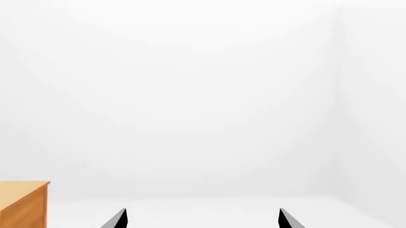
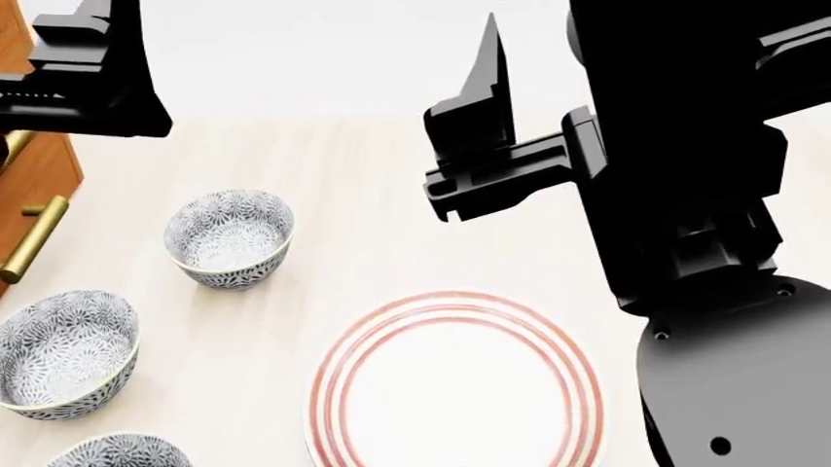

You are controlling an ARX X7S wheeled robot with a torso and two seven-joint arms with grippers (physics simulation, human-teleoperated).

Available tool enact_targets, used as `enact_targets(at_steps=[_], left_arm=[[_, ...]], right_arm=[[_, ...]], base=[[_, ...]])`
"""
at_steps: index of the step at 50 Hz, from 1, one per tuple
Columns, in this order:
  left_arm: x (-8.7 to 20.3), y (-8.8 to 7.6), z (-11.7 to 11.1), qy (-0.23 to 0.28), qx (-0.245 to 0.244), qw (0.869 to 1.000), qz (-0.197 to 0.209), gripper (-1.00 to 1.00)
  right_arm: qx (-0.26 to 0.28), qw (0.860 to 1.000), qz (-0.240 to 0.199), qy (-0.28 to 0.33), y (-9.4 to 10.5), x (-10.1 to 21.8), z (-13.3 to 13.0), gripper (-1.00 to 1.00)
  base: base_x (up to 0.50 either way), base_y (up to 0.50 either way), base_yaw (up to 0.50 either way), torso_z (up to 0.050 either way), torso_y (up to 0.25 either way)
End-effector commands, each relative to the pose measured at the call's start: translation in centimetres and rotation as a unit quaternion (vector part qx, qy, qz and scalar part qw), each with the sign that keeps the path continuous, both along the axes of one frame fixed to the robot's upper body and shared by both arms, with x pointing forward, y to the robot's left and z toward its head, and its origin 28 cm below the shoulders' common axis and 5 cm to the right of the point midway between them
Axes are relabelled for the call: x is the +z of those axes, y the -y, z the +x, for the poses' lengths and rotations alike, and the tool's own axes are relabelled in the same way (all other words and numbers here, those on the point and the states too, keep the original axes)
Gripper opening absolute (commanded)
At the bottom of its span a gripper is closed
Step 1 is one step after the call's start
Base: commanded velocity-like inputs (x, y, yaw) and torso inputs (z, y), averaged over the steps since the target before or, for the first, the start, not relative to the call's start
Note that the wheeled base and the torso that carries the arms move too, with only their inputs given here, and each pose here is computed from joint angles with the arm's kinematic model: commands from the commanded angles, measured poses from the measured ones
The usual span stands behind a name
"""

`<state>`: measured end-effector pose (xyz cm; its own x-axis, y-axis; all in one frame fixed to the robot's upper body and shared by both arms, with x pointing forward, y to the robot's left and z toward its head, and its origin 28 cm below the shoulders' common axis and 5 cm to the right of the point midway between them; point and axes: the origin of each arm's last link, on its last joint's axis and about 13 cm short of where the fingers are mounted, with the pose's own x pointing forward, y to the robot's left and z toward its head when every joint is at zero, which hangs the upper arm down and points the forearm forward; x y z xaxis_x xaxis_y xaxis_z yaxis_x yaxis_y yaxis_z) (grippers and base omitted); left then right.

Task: Put the bowl at the front on the plate.

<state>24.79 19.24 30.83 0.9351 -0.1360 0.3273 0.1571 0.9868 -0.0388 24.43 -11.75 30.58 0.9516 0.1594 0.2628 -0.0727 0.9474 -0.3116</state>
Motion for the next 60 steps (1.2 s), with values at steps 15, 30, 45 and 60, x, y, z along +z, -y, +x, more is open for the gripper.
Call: enact_targets(at_steps=[15,30,45,60], left_arm=[[-0.6,0.5,0.1,-0.137,-0.018,0.99,-0.023,1.0],[-1.3,0.5,0.0,-0.197,-0.019,0.98,-0.01,1.0],[-2.9,0.7,0.1,-0.253,-0.017,0.967,0.016,1.0],[-3.8,0.5,0.2,-0.306,-0.017,0.952,0.022,1.0]], right_arm=[[-0.001,1.0,0.001,0.007,0.3,-0.2,-0.2,1.0],[-0.002,1.0,0.002,0.007,0.4,-0.4,-0.2,1.0],[-0.002,1.0,0.003,0.007,0.3,-0.5,-0.1,1.0],[-0.005,1.0,0.002,0.008,0.4,-0.4,-0.2,1.0]], base=[[0.0,0.0,0.0,0.0,0.0],[0.0,0.0,0.0,0.0,0.0],[0.0,0.0,0.0,0.0,0.0],[0.0,0.0,0.0,0.0,0.0]])
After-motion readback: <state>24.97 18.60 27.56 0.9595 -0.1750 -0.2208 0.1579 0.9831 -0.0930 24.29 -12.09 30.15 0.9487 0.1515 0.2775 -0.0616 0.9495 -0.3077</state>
